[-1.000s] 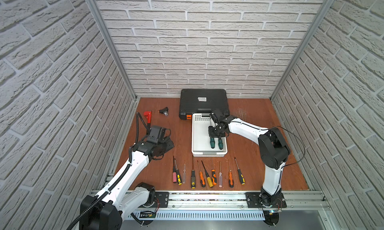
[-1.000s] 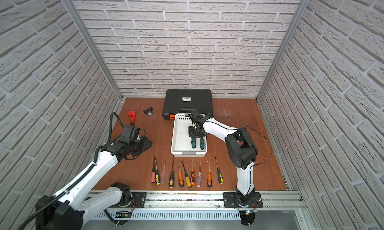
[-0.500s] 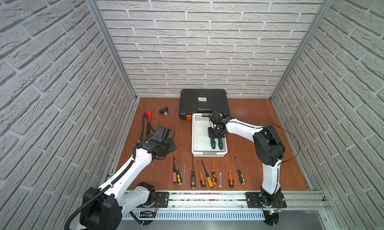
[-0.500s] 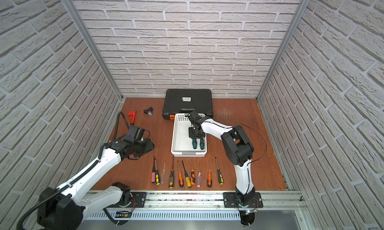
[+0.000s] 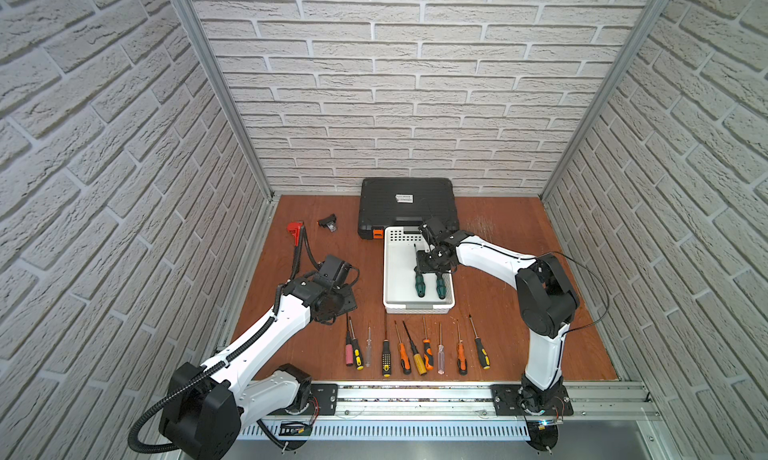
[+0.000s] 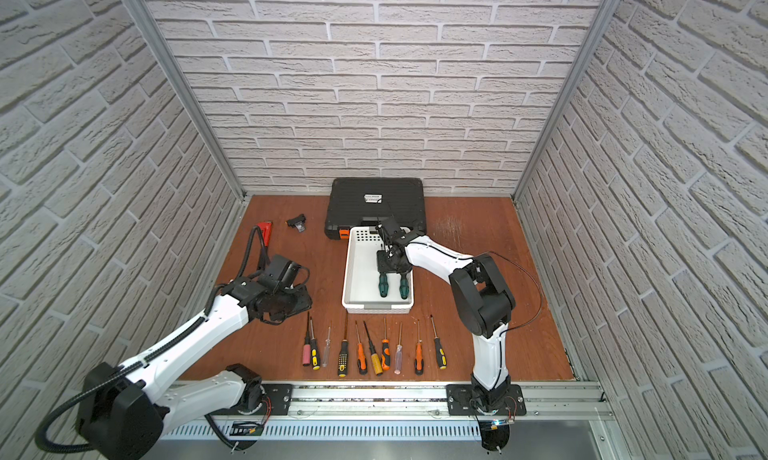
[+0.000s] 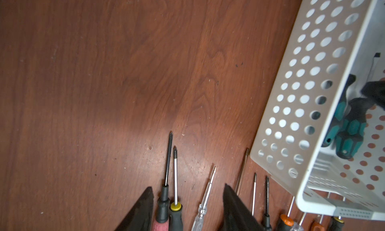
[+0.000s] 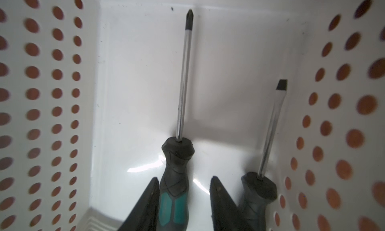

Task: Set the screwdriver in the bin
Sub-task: 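Raise the right gripper from the bin while the left gripper reaches the pink-handled screwdrivers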

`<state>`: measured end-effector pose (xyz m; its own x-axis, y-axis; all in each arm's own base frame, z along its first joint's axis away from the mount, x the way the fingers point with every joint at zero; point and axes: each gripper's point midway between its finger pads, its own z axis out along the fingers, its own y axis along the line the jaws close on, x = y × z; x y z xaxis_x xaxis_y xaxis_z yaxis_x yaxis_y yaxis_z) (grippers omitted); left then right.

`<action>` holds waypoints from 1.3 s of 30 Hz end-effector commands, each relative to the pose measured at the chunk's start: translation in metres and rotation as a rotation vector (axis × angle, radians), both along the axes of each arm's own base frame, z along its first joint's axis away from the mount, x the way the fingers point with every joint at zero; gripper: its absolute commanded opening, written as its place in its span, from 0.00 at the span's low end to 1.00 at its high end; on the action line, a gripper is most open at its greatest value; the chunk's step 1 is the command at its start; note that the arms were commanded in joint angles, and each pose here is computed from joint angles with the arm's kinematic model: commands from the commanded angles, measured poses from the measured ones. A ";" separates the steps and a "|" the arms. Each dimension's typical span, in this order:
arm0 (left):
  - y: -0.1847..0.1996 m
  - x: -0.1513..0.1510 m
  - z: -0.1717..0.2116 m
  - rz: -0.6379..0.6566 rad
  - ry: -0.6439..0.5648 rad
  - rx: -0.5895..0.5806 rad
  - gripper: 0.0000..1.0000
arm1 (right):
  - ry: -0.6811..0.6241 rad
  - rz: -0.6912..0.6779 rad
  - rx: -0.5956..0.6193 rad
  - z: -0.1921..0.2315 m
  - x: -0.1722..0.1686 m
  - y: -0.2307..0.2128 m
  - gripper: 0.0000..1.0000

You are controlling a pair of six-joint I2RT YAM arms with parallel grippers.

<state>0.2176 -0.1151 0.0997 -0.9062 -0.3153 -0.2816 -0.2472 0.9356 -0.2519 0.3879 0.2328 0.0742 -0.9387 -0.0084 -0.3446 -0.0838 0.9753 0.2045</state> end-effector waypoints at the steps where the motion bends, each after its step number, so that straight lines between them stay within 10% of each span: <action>1: 0.003 -0.006 0.002 -0.006 0.013 0.044 0.54 | -0.123 0.037 0.067 0.055 0.003 0.010 0.42; 18: 0.004 -0.065 -0.041 -0.041 0.188 0.162 0.42 | -0.257 0.137 0.194 0.119 -0.052 0.021 0.38; 39: 0.000 -0.091 -0.068 -0.027 0.244 0.114 0.34 | -0.221 0.138 0.196 0.103 -0.064 0.017 0.36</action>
